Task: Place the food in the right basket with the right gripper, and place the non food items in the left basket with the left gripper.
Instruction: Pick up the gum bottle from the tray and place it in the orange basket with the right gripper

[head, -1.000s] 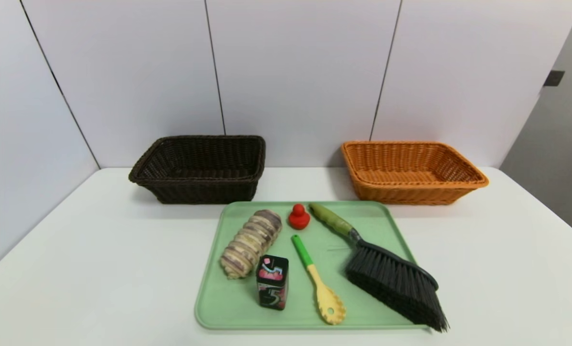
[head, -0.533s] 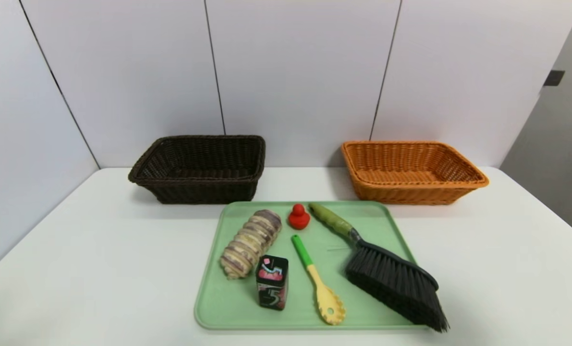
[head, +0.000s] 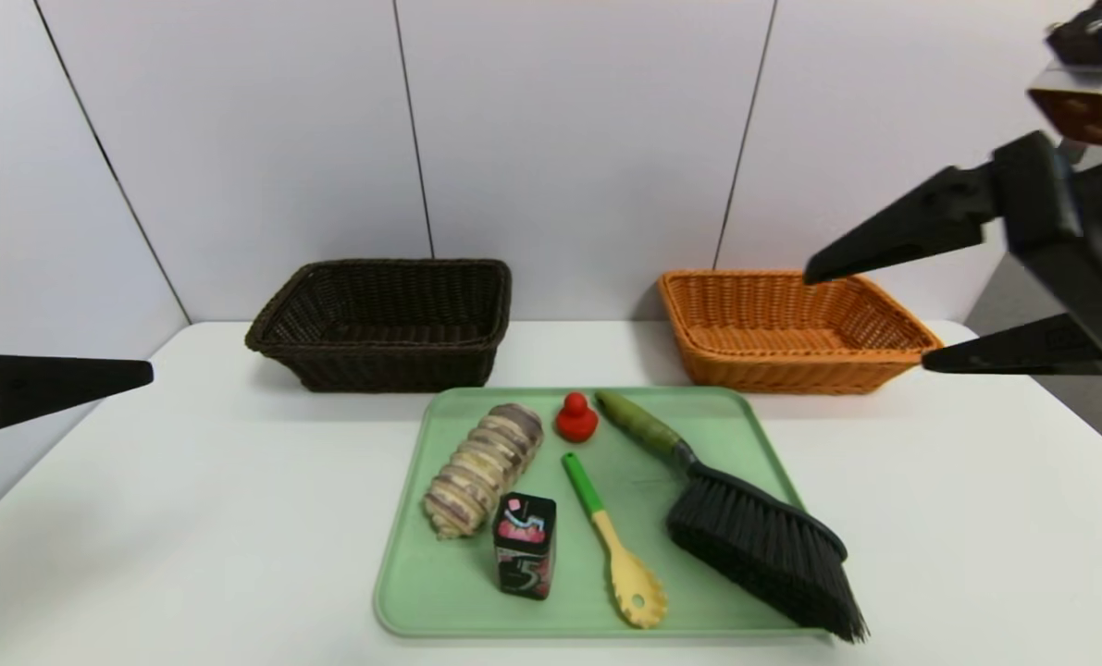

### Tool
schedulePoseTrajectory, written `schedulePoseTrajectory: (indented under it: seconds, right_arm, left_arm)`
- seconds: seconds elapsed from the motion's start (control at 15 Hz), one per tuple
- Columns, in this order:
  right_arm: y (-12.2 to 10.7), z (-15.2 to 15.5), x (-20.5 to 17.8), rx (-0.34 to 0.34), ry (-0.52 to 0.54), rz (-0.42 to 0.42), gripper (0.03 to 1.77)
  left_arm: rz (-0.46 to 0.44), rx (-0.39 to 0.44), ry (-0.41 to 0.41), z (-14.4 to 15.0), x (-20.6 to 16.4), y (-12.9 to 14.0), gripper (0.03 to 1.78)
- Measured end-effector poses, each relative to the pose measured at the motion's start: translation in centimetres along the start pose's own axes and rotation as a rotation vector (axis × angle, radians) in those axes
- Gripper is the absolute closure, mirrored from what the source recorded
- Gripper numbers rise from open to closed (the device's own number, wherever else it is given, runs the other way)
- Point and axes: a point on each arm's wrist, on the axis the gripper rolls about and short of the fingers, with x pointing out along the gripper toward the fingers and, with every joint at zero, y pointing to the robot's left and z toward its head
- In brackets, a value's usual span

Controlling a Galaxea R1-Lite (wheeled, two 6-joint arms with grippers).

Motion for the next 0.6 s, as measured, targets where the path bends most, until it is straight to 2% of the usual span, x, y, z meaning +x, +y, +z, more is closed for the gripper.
schedulePoseTrajectory:
  seconds: [0.13,0.27,0.4,0.6]
  right_arm:
    - [2.7,-0.8,2.6,0.013,0.117,-0.018,0.09]
    - [4.7,-2.5,5.4,-0.039,0.218,-0.040,0.09]
    - [6.1,-3.7,7.9,-0.072,0.265,-0.050,0.09]
    - [6.9,-5.1,11.2,-0.082,0.311,-0.109,0.09]
  left_arm:
    - [-0.039,0.013,-0.013,0.2,0.8,-0.4,0.12]
    - [-0.065,0.014,0.017,0.0,1.6,-0.7,0.12]
    - [-0.105,-0.008,0.057,-0.2,2.3,-1.3,0.12]
    - [-0.133,-0.031,0.119,-0.9,3.3,-2.5,0.12]
